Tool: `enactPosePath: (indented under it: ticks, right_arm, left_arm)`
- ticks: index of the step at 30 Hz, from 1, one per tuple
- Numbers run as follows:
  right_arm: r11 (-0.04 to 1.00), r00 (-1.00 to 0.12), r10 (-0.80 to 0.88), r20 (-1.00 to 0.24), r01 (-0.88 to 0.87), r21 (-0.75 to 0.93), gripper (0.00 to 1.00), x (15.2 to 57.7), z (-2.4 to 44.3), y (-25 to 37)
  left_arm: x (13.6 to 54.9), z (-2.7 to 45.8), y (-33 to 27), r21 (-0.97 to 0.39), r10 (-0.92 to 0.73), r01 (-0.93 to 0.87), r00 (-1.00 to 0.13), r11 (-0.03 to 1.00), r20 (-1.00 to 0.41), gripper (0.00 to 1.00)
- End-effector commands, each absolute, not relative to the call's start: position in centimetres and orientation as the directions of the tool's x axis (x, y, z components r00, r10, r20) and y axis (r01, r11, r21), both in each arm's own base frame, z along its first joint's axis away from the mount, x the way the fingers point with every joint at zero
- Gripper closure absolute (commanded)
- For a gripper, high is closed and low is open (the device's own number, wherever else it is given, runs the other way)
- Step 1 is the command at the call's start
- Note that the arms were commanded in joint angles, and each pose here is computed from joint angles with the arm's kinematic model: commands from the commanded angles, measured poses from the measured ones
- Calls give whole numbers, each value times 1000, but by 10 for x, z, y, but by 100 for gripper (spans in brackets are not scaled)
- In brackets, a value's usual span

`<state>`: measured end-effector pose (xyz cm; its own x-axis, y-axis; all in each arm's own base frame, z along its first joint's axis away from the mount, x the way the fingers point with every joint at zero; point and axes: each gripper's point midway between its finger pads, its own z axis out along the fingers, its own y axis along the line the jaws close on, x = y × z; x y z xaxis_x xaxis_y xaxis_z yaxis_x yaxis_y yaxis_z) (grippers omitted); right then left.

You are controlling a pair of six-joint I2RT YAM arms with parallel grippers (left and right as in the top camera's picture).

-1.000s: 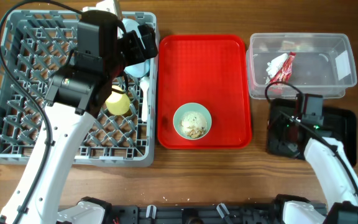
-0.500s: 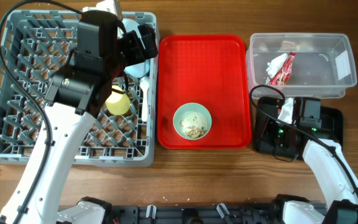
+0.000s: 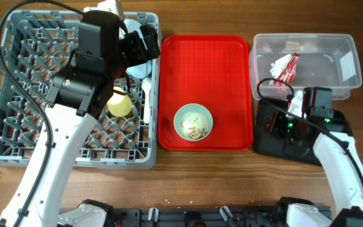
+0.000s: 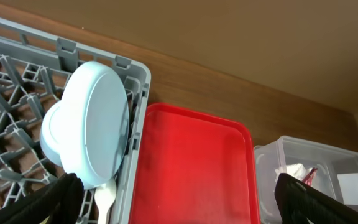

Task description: Sort waste into correct bins and load items into the dishwasher rack

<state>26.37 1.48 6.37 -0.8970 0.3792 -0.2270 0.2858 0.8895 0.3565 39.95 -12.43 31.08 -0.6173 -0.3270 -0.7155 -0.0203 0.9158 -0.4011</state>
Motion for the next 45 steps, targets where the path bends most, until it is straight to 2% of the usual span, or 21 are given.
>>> enactPosePath:
  ticks: [1,6,8,11,12,14,18,25,38,45]
  right_arm:
    - [931,-917,287,-279,198,306,64,271,70,13]
    - [963,-924,198,-328,120,243,69,282,66,28]
    - [977,-936,164,-311,110,183,69,282,54,28]
    - [978,-949,122,-292,65,197,73,290,37,44]
    - [979,-951,119,-284,65,193,76,290,34,45]
    - [980,-959,117,-257,69,189,90,288,25,45]
    - [980,-969,113,-220,73,183,96,279,23,44]
    - [987,-980,35,-195,3,162,96,270,21,44]
    - [983,-968,-99,-230,-132,130,96,273,21,45]
    - [987,-963,-119,-241,-142,79,96,277,21,37]
  left_arm:
    - [399,313,-125,-402,-326,-15,-614,915,-719,0]
    - [399,313,-125,-402,-326,-15,-614,915,-719,0]
    - [399,313,-125,-402,-326,-15,-614,915,-719,0]
    - [399,313,-125,-402,-326,-15,-614,915,-719,0]
    - [399,313,-125,-402,-326,-15,-614,915,-719,0]
    - [399,313,-125,-402,-326,-15,-614,915,-719,0]
    - [399,313,-125,-402,-326,-15,-614,915,-719,0]
    - [399,313,-125,-402,-326,-15,-614,915,-719,0]
    - [399,313,-125,-402,-326,-15,-614,915,-719,0]
    - [399,313,-125,-402,-326,-15,-614,915,-719,0]
